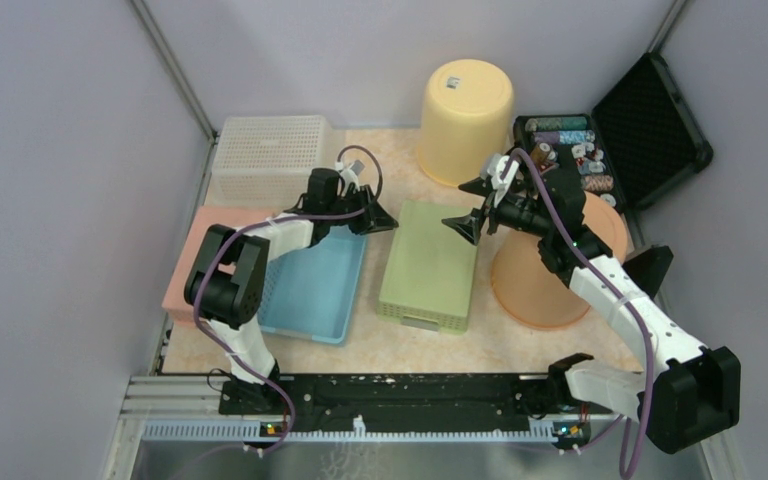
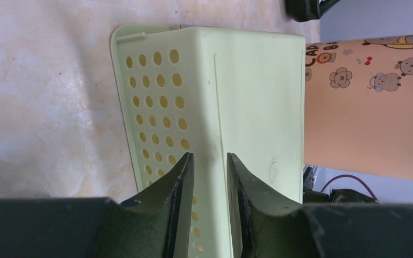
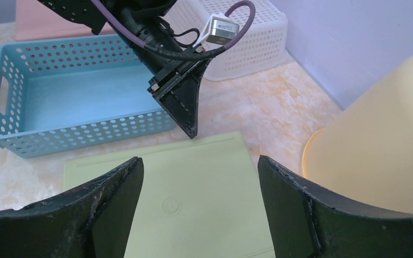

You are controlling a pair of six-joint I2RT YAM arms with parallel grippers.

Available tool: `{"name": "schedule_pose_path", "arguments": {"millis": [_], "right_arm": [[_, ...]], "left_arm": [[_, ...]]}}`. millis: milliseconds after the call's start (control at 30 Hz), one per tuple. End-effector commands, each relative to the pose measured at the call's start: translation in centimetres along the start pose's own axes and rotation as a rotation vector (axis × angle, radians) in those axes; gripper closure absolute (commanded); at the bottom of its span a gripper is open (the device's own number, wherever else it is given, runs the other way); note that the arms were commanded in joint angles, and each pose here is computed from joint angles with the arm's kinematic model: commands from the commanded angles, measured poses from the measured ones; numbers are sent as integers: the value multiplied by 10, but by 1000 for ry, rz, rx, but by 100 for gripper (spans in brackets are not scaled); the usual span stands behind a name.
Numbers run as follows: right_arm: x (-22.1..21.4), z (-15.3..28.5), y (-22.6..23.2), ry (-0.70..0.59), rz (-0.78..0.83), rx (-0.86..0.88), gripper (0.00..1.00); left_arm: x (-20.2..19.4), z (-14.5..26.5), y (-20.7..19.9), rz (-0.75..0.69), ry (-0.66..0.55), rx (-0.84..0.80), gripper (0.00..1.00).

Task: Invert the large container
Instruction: Turn the container upside down at the center of the board, then pick up the container from the center of the board.

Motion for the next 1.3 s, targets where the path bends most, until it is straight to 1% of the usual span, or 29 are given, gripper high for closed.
{"name": "schedule_pose_path", "arguments": {"millis": [0,67,200,300,333,367,400,433,467,667,733,867,1000,1133,1267], "right_arm": [[9,2,-1,-48,55,3,22],[9,2,-1,-48,57,3,22],[9,2,-1,-49,59,2,22],[9,3,-1,-49,59,3,22],[9,3,-1,-49,60,2,22],[9,3,-1,-50,60,2,22],[9,3,-1,-50,60,3,22],[9,3,-1,-51,60,3,22],[9,3,-1,-51,60,4,22],[11,3,0,-56,60,4,21],[11,3,0,-56,58,6,22],[11,3,0,-58,58,6,21],[12,3,0,-61,57,6,21],[13,4,0,-62,57,4,21],[14,5,0,-66,65,2,21]], "left_arm": [[24,12,-37,-110,-60,-58,64],[29,14,-45,-119,-70,-66,64],[36,22,-62,-197,-67,-108,57],[42,29,-72,-258,-76,-105,50],[44,32,-76,-287,-81,-100,42],[47,35,-79,-321,-89,-91,32],[48,38,-81,-348,-85,-76,15],[50,42,-83,-384,-87,-60,3],[53,46,-85,-418,-96,-36,2],[56,73,-84,-635,-119,123,1],[52,82,-78,-712,-122,190,1],[37,95,-63,-871,-82,284,1],[17,104,-49,-937,-35,350,1],[0,105,-37,-964,33,414,1],[-10,103,-22,-992,97,514,1]]}}
Point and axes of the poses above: each gripper's point midway between its finger pads, its own z axis back along the fingers, its own y axis along the line the jaws close on, x = y × z, the point moved 7 cm from there along z, back along the fingers, and after that the axes turned 6 degrees about z, right-handed, at the moved point
